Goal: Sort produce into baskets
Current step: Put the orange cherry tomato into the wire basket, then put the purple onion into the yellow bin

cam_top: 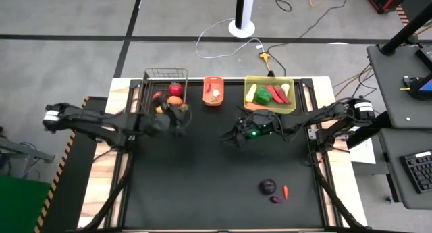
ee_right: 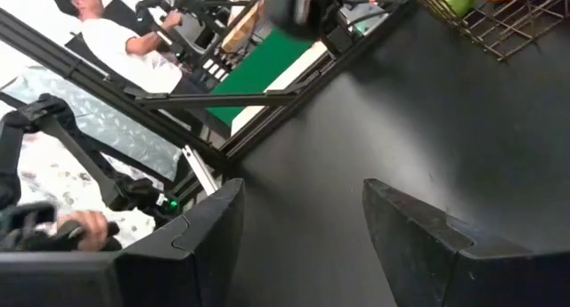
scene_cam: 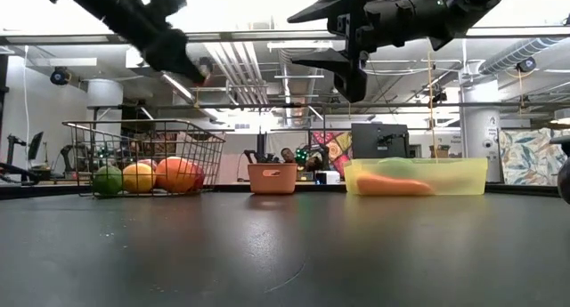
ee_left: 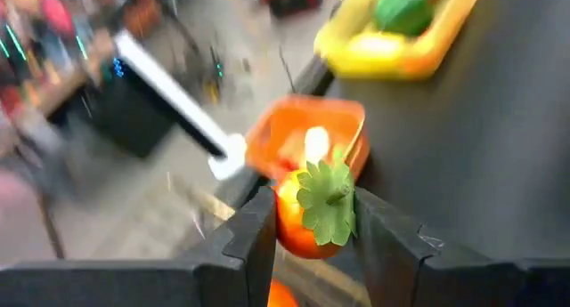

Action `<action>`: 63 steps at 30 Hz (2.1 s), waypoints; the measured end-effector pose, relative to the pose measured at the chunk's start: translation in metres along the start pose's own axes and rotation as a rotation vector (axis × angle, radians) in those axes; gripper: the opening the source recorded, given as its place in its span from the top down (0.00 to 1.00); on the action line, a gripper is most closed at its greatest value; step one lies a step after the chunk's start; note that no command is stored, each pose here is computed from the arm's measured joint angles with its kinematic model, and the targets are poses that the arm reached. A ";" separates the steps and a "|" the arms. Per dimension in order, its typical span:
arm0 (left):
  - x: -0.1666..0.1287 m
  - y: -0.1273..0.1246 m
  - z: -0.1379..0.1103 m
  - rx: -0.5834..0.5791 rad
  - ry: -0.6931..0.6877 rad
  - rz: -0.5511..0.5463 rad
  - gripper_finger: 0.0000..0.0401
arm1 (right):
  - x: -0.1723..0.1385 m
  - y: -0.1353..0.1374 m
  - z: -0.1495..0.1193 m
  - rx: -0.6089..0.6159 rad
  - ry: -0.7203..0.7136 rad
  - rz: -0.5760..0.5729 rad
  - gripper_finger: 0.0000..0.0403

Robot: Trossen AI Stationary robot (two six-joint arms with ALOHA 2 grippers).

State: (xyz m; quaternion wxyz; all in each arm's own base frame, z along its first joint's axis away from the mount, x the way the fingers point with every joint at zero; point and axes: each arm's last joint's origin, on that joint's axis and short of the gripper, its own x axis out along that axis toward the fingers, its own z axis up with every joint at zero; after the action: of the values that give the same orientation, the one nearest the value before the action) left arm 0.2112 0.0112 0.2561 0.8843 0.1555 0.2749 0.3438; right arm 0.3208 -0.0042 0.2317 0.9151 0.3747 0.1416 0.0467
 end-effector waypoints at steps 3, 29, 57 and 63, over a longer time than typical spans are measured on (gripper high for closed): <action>0.008 0.024 -0.014 -0.140 0.125 -0.026 0.71 | 0.000 0.000 0.000 0.001 0.003 -0.003 0.46; 0.039 0.063 -0.062 -0.337 0.579 -0.035 0.54 | 0.000 -0.002 -0.003 -0.007 0.031 -0.015 0.46; 0.000 0.034 -0.016 -0.391 0.143 -0.262 0.49 | -0.006 0.005 -0.018 0.090 0.224 -0.134 0.46; -0.017 0.013 0.002 -0.338 -0.025 -0.395 0.49 | -0.007 0.033 -0.009 -0.016 0.351 -0.319 0.46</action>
State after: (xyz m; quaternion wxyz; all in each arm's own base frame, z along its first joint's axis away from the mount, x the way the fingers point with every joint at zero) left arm 0.1952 0.0091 0.2704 0.9511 -0.0469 0.2276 0.2034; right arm 0.3125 0.0244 0.2499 0.8752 0.3264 0.3555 -0.0328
